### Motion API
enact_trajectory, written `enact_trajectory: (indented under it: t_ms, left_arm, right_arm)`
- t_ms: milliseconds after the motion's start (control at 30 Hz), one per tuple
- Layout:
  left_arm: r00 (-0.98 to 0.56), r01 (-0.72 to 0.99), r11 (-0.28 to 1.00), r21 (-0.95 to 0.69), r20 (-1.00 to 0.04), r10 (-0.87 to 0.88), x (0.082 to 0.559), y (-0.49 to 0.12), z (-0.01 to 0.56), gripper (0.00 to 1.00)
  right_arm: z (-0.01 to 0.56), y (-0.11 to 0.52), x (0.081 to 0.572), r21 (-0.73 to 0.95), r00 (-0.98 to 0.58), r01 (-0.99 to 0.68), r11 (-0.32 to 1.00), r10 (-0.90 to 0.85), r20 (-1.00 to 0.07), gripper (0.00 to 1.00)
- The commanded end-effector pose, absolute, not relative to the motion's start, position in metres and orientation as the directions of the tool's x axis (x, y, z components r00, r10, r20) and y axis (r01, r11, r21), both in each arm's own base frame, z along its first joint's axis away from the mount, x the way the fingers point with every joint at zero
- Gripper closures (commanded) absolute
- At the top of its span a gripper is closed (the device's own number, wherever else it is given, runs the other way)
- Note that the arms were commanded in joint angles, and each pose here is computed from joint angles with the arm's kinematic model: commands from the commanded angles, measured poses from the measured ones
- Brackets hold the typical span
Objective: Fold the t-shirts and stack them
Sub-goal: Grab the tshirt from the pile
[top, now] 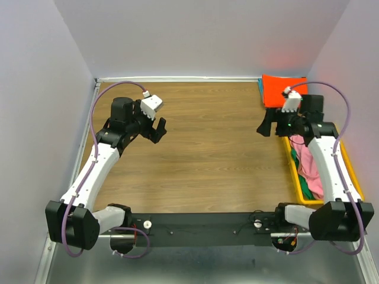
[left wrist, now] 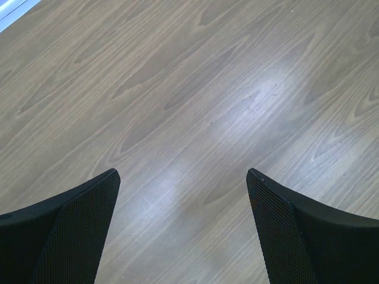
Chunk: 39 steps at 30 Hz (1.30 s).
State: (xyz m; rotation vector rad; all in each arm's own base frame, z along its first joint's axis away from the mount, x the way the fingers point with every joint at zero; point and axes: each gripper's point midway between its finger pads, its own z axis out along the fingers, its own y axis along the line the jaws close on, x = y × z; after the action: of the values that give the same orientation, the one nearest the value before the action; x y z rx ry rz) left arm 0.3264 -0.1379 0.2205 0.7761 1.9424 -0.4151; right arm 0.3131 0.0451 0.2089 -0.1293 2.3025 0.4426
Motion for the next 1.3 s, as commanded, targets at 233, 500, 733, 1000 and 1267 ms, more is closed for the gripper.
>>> enact_trajectory:
  t_ms: [233, 500, 733, 1000, 1267]
  left_arm:
    - [-0.320, 0.677, 0.735, 0.044, -0.881, 0.348, 0.320, -0.127, 0.230, 0.04]
    - [-0.320, 0.714, 0.700, 0.024, -0.878, 0.357, 0.319, -0.134, 0.231, 0.05]
    - [-0.342, 0.720, 0.694, 0.005, -0.868, 0.361, 0.324, -0.136, 0.223, 0.05]
    - [-0.351, 0.722, 0.691, -0.002, -0.863, 0.364, 0.328, -0.138, 0.220, 0.05]
    - [-0.346, 0.726, 0.688, -0.001, -0.865, 0.364, 0.326, -0.137, 0.219, 0.04]
  right_arm:
    - [0.207, -0.010, 0.318, -0.132, -0.755, -0.118, 0.984, -0.175, -0.632, 0.00]
    - [0.173, -0.139, 0.278, -0.182, -0.866, 0.036, 0.983, -0.060, -0.496, 0.00]
    - [0.119, -0.191, 0.265, -0.081, -0.923, 0.085, 0.993, 0.047, -0.383, 0.00]
    - [0.081, -0.207, 0.277, -0.074, -0.937, 0.125, 0.989, 0.093, -0.337, 0.00]
    - [0.125, -0.209, 0.294, -0.069, -0.898, 0.135, 0.988, 0.093, -0.430, 0.69]
